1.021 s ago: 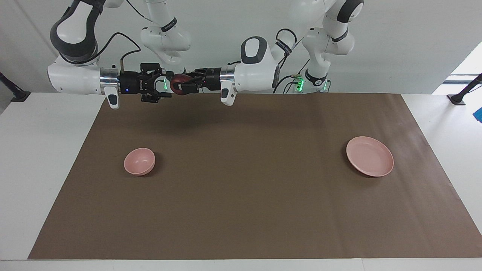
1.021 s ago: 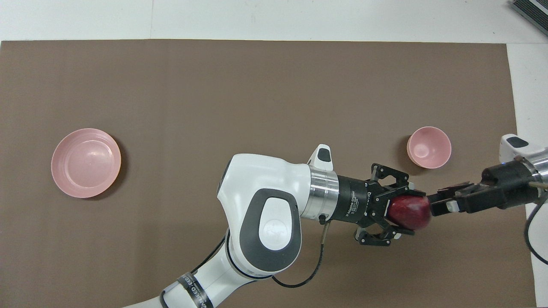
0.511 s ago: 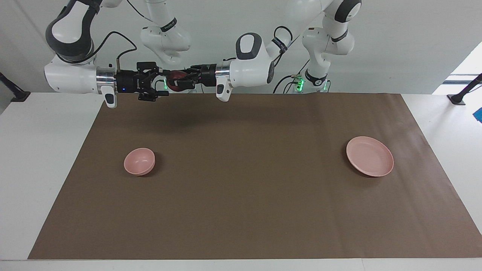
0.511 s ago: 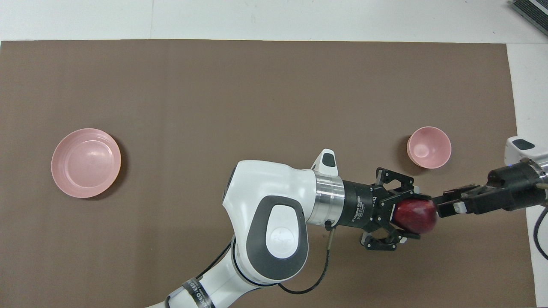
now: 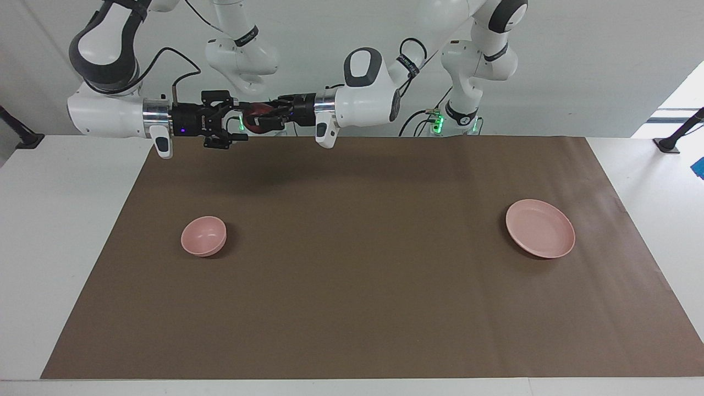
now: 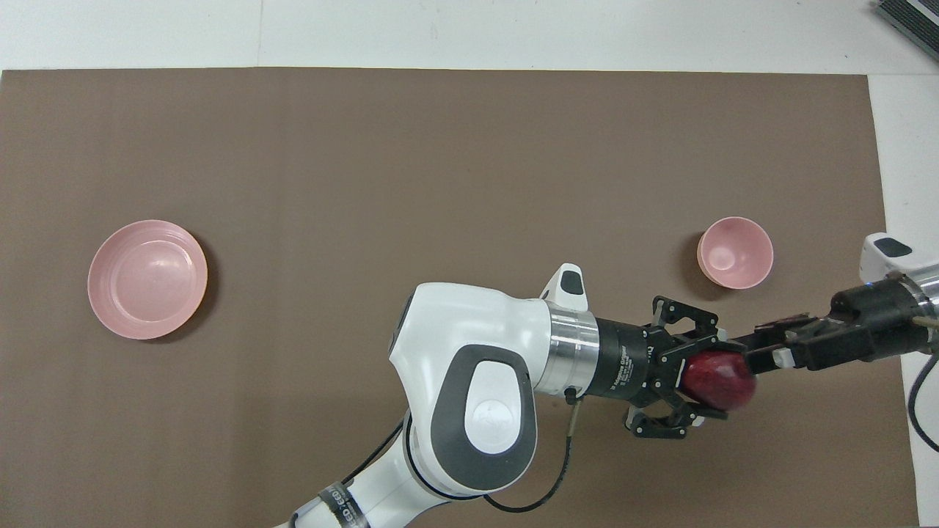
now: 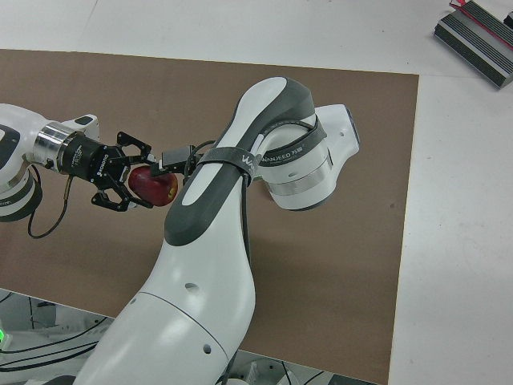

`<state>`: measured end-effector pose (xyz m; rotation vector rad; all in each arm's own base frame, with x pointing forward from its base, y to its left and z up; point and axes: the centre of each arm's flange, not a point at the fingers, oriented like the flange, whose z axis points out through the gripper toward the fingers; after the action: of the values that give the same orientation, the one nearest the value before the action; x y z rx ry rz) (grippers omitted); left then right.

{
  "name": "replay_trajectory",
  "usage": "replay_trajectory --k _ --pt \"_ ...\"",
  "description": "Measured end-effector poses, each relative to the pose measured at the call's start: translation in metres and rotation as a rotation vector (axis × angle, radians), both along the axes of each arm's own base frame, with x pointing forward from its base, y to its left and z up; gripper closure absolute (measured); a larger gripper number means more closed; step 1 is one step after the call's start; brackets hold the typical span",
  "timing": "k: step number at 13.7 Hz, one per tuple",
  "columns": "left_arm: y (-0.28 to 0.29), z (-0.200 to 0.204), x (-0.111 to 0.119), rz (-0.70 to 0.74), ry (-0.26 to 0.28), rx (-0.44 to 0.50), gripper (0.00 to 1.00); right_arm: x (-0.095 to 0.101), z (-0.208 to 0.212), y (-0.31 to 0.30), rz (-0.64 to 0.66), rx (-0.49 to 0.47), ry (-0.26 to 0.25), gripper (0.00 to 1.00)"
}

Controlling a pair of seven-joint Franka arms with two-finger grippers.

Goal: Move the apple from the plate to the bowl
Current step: 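Close the right gripper on the apple held by the left gripper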

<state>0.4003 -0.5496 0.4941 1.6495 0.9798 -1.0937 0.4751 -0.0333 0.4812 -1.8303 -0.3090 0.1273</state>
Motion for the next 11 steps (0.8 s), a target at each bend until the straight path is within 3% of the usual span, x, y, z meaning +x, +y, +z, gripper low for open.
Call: replay_trajectory --k 11 --pt "0.0 0.0 0.0 0.0 0.0 0.0 0.27 0.005 0.0 0.021 0.014 -0.023 -0.025 0.0"
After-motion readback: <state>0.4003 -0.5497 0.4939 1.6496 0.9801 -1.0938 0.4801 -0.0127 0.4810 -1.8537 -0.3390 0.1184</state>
